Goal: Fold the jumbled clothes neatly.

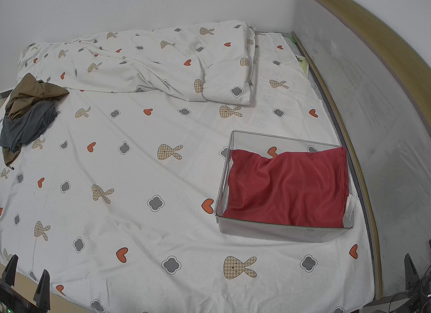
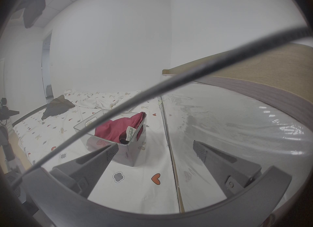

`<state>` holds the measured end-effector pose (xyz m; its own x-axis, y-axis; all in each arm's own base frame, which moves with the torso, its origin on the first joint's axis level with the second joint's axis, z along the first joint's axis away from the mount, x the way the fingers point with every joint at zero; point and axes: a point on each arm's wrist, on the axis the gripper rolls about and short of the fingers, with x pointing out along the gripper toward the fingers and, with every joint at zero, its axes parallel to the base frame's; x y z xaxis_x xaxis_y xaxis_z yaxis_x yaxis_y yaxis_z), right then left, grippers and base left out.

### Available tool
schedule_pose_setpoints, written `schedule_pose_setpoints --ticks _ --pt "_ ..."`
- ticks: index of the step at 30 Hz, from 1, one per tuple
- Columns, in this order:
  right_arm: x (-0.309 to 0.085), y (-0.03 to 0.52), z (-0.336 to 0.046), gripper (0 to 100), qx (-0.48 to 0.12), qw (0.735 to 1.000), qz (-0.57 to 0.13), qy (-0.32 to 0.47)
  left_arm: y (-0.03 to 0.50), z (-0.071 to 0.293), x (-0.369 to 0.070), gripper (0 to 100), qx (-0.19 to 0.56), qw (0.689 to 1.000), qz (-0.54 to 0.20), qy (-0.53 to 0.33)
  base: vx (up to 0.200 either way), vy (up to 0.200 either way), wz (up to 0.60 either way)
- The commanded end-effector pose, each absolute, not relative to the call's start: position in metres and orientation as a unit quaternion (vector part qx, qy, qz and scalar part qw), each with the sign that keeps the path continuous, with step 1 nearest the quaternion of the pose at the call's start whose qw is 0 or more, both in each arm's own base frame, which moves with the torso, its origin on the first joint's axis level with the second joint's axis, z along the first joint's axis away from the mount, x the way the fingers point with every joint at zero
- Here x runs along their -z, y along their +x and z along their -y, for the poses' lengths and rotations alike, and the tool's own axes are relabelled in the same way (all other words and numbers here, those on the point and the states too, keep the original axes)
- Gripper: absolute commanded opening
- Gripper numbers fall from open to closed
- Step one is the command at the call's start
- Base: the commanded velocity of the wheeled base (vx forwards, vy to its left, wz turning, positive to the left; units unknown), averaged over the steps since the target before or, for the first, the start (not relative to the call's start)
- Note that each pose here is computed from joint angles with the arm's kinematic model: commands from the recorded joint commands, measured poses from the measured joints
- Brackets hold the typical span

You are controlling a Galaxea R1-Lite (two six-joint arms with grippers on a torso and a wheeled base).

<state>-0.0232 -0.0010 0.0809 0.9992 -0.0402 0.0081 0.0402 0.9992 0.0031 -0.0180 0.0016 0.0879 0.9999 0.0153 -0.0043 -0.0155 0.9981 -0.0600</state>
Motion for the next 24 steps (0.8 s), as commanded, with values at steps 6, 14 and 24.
schedule_pose_setpoints --ticks 6,14,24 --pt "-0.076 -0.0221 0.0009 100 0.018 1.0 -0.003 0.0 -0.0223 0.0009 -0.0753 100 0.028 0.999 -0.012 0.01 0.0 0.0 0.0" --pt "-0.0761 -0.0222 0.0003 100 0.003 1.0 -0.002 -0.001 -0.0229 0.0009 -0.0757 100 0.025 1.0 -0.002 0.003 0.0 0.0 0.0" --pt "-0.0761 -0.0222 0.0002 100 0.004 1.0 -0.002 0.0 -0.0228 0.0006 -0.0755 100 0.018 1.0 -0.002 0.002 0.0 0.0 0.0"
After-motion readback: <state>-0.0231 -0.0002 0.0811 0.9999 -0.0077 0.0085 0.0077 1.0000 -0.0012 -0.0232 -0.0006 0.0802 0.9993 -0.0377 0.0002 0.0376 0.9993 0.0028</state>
